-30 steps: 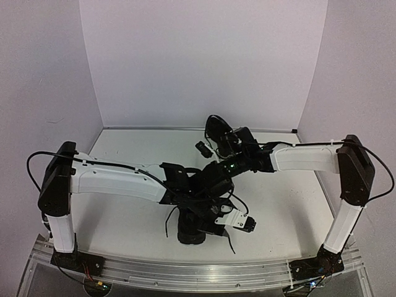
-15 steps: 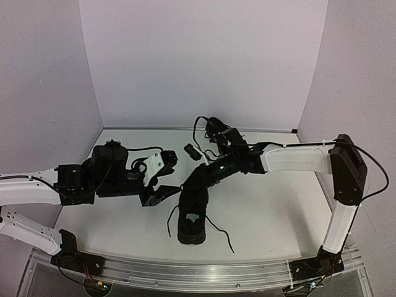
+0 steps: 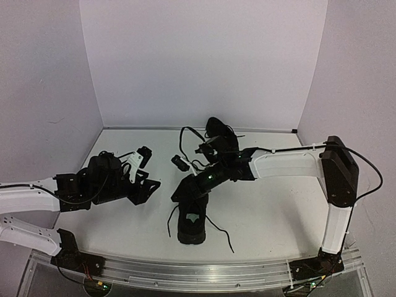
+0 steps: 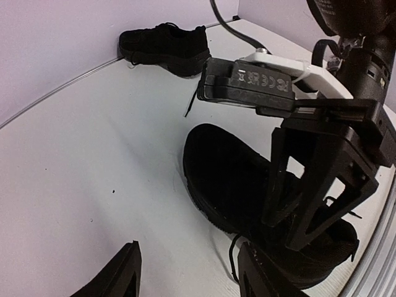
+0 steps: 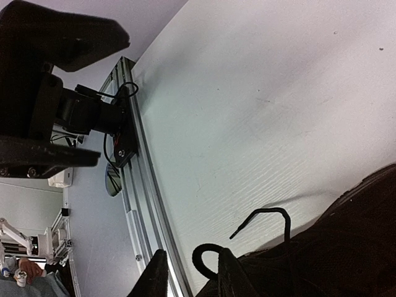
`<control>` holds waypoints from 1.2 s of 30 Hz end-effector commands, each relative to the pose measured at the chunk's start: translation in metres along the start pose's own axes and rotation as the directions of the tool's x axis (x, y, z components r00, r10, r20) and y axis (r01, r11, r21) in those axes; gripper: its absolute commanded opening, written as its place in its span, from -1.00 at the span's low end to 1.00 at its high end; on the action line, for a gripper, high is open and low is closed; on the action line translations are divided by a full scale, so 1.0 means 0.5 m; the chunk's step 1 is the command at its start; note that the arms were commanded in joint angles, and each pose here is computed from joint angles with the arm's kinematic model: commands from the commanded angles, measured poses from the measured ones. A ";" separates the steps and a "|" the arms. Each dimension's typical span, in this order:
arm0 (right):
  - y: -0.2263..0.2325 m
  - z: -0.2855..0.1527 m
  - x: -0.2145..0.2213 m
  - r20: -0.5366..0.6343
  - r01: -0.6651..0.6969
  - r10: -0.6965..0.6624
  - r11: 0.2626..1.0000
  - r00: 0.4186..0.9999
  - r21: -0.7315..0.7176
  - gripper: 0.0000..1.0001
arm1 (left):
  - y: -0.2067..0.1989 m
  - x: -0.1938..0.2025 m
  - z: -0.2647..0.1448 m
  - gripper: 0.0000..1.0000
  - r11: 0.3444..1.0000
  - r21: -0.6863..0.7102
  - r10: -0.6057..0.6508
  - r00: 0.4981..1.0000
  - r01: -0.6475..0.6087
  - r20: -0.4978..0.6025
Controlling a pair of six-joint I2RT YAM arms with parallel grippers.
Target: Tie the shoes
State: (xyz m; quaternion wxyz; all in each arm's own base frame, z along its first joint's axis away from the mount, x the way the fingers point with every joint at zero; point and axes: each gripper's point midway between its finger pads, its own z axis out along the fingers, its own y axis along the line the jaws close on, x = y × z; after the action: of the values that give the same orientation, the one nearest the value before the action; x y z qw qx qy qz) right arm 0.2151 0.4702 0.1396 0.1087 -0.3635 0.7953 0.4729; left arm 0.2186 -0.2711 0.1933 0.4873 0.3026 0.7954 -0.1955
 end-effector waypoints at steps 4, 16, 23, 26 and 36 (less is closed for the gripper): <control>0.076 -0.100 -0.078 0.118 0.083 -0.084 0.996 0.989 0.015 0.05 | -0.019 -0.045 0.022 0.11 0.983 0.151 -0.104 0.995 0.101 0.010; -0.048 -0.203 -0.083 0.155 0.000 -0.022 0.990 0.988 0.140 0.20 | -0.109 -0.087 0.092 0.15 0.886 0.460 -0.026 0.997 0.059 -0.078; -0.116 -0.149 -0.045 0.058 -0.028 0.018 0.985 0.998 0.173 -0.13 | -0.133 -0.045 0.110 0.09 0.849 0.524 0.032 0.986 0.061 -0.166; -0.126 -0.136 -0.038 0.036 -0.031 0.025 0.986 0.999 0.164 -0.21 | -0.138 -0.020 0.114 0.04 0.840 0.537 0.043 0.979 0.073 -0.201; -0.150 -0.097 -0.018 -0.032 -0.039 0.044 0.989 0.999 0.146 -0.42 | -0.140 0.048 0.127 -0.47 0.833 0.545 0.078 0.955 0.095 -0.286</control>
State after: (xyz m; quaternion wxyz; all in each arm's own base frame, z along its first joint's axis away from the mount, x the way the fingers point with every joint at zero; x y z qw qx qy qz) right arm 0.2804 0.4031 0.1153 0.1109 -0.3275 0.8473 0.4032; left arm 0.2083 -0.3531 0.1478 0.2620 0.4363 0.7780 -0.3683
